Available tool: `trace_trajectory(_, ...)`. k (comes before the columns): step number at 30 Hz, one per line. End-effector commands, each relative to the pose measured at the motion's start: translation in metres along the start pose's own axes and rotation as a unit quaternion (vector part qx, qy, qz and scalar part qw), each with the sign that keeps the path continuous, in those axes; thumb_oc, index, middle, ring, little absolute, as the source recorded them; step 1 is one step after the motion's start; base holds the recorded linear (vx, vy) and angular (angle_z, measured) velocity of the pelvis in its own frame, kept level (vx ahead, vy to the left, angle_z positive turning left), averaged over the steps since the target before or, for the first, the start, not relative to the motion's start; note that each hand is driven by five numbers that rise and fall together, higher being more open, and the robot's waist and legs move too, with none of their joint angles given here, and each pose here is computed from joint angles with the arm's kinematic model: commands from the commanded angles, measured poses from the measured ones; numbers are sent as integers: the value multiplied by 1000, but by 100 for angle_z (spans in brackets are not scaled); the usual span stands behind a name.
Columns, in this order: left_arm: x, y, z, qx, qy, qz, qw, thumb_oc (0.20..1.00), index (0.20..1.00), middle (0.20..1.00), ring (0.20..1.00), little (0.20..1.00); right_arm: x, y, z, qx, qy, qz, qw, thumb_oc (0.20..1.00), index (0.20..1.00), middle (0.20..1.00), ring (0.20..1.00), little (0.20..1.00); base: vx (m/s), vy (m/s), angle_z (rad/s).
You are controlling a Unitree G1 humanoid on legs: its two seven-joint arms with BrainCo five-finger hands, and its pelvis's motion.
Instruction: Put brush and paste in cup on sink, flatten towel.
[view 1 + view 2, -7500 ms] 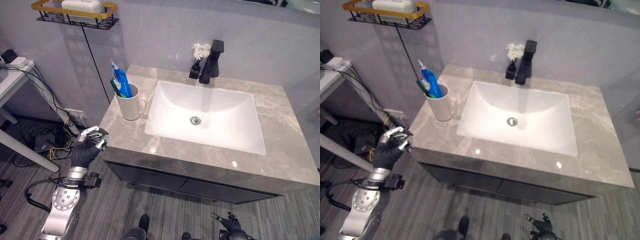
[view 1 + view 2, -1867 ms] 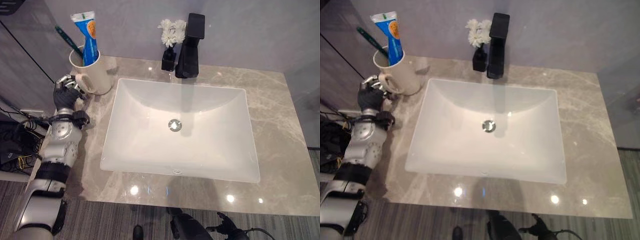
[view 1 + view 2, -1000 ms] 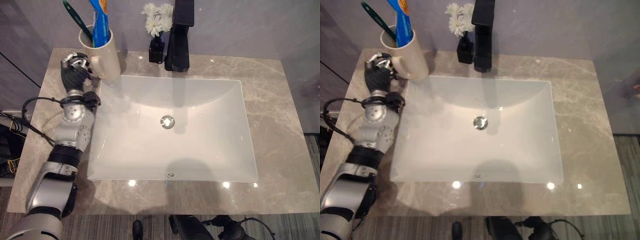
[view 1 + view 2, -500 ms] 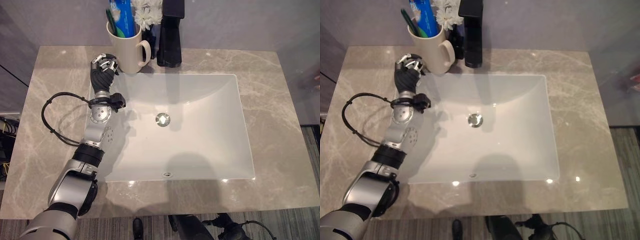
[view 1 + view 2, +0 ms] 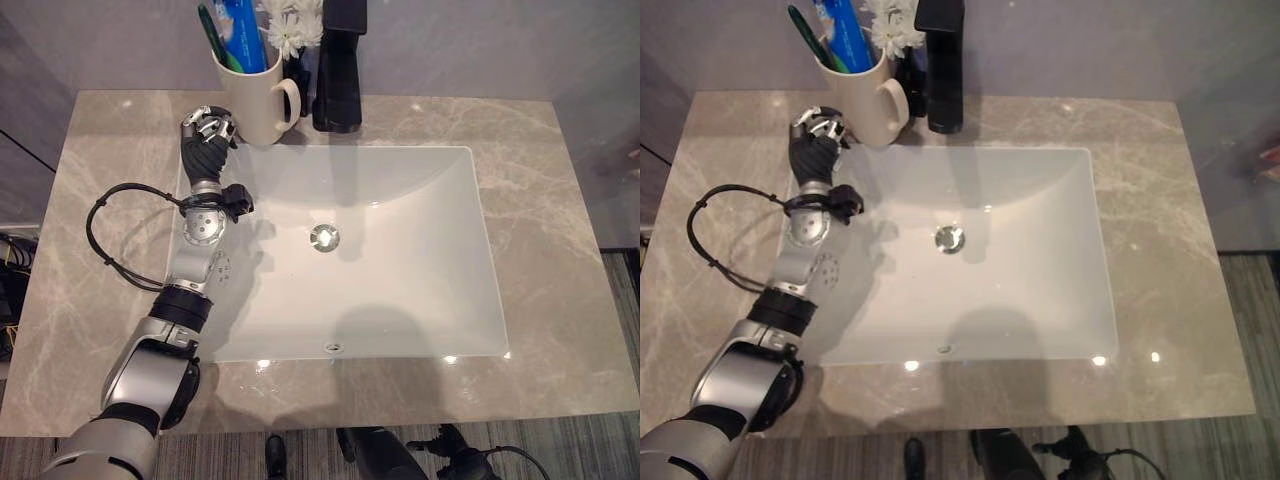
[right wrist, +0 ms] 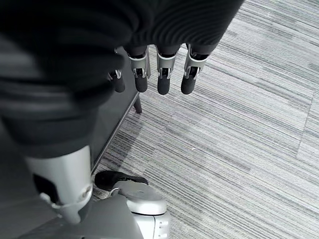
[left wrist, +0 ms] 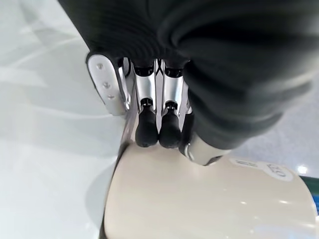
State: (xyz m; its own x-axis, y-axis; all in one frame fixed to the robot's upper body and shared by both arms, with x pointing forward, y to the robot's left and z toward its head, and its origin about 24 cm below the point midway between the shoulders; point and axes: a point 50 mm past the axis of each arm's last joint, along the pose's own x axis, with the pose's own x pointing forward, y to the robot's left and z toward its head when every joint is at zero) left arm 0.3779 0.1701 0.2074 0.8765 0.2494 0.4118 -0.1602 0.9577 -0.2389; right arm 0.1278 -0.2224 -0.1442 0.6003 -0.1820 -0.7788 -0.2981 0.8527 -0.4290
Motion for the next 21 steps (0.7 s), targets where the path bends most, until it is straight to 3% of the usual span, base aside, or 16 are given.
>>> trace_trajectory(1, 2, 3, 2, 4, -12, 48, 999, 200, 200, 200, 200, 200, 1, -15, 3, 18, -12, -26, 999, 1000, 1000, 1000, 1000, 1000, -31, 6, 0)
trace_trajectory(7, -10, 1, 11, -3, -62, 100, 993, 200, 200, 200, 200, 200, 0, -6, 0, 14, -8, -13, 1000, 1000, 1000, 1000, 1000, 1000, -12, 9, 4)
trace_trajectory(13, -18, 29, 38, -7, -147, 176, 973, 200, 200, 200, 200, 200, -4, -3, -8, 18, -3, -5, 1000, 1000, 1000, 1000, 1000, 1000, -2, 3, 1)
trace_trajectory(21, -47, 55, 49, 46, -206, 181, 961, 200, 200, 200, 200, 200, -13, -2, -39, 19, 51, 3, 999, 1000, 1000, 1000, 1000, 1000, -22, 54, -12)
